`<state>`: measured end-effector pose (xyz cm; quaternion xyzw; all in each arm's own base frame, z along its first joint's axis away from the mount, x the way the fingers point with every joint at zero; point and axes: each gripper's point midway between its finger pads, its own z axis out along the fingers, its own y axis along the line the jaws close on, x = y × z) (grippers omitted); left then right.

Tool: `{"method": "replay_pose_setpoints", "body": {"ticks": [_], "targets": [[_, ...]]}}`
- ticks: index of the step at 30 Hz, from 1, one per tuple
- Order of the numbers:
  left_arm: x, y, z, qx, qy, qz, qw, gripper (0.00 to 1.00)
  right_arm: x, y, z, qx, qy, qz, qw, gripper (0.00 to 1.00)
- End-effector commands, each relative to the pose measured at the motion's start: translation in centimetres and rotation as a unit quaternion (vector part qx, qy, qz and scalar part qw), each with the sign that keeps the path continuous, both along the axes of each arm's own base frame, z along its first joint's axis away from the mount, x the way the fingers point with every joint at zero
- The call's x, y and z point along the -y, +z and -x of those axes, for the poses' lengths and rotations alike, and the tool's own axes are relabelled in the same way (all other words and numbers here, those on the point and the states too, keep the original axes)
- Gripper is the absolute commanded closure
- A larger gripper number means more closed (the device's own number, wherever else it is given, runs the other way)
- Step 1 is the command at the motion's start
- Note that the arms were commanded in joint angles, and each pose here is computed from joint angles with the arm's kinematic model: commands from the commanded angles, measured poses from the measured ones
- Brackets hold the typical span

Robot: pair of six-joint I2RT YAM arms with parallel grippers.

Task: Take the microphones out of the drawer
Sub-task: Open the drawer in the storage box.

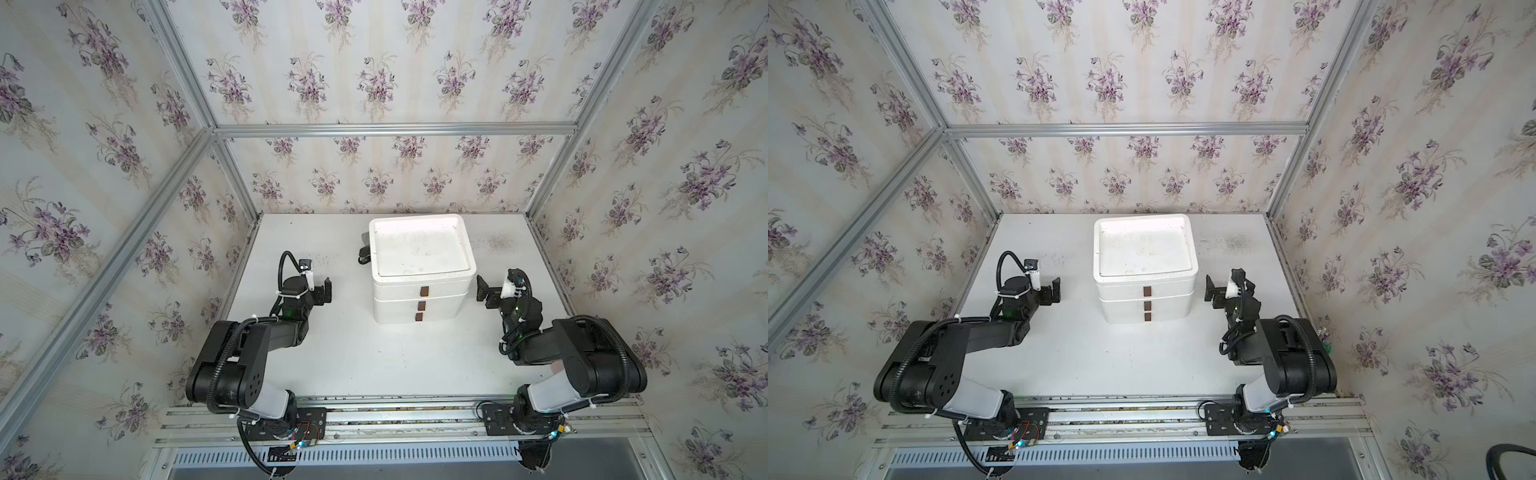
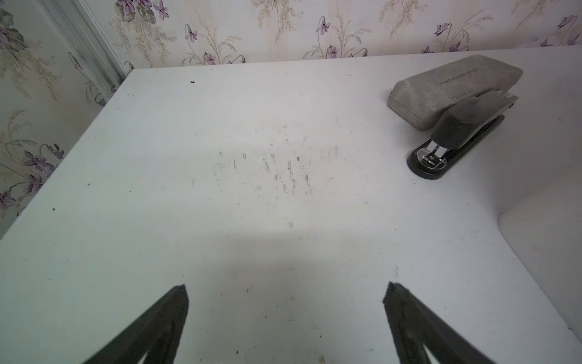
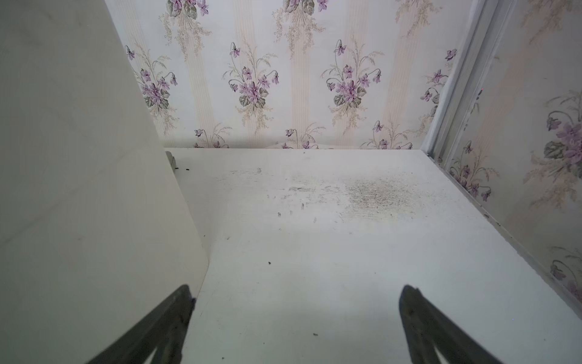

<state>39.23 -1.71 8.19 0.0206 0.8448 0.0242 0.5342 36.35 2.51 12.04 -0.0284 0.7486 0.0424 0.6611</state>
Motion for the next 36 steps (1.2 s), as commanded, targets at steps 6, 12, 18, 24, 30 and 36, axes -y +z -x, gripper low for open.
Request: {"method": "replay_pose_setpoints", "body": {"ticks": [6, 12, 18, 24, 30, 36], "targets": [[-0.06, 0.76, -0.40, 0.015, 0.002, 0.000, 1.000, 0.01, -0.18, 1.02, -0.04, 0.021, 0.005, 0.004, 1.000, 0.00], [-0.07, 0.79, -0.39, 0.016, 0.002, 0.000, 1.000, 0.01, -0.67, 1.08, 0.29, 0.026, 0.020, 0.009, 0.999, 0.00], [-0.04, 0.76, -0.43, 0.015, 0.001, -0.001, 1.000, 0.01, -0.89, 1.12, 0.41, 0.028, 0.027, 0.011, 0.999, 0.00], [-0.04, 0.84, -0.44, 0.016, 0.001, 0.000, 1.000, 0.01, -0.88, 1.14, 0.42, 0.029, 0.027, 0.011, 0.999, 0.00], [0.02, 0.73, -0.39, 0.015, 0.001, -0.001, 1.000, 0.01, -0.89, 1.08, 0.42, 0.028, 0.027, 0.011, 0.999, 0.00], [-0.04, 1.50, -0.65, 0.006, 0.006, -0.005, 1.000, 0.01, -0.88, 1.13, 0.38, 0.028, 0.027, 0.011, 0.999, 0.00]]}}
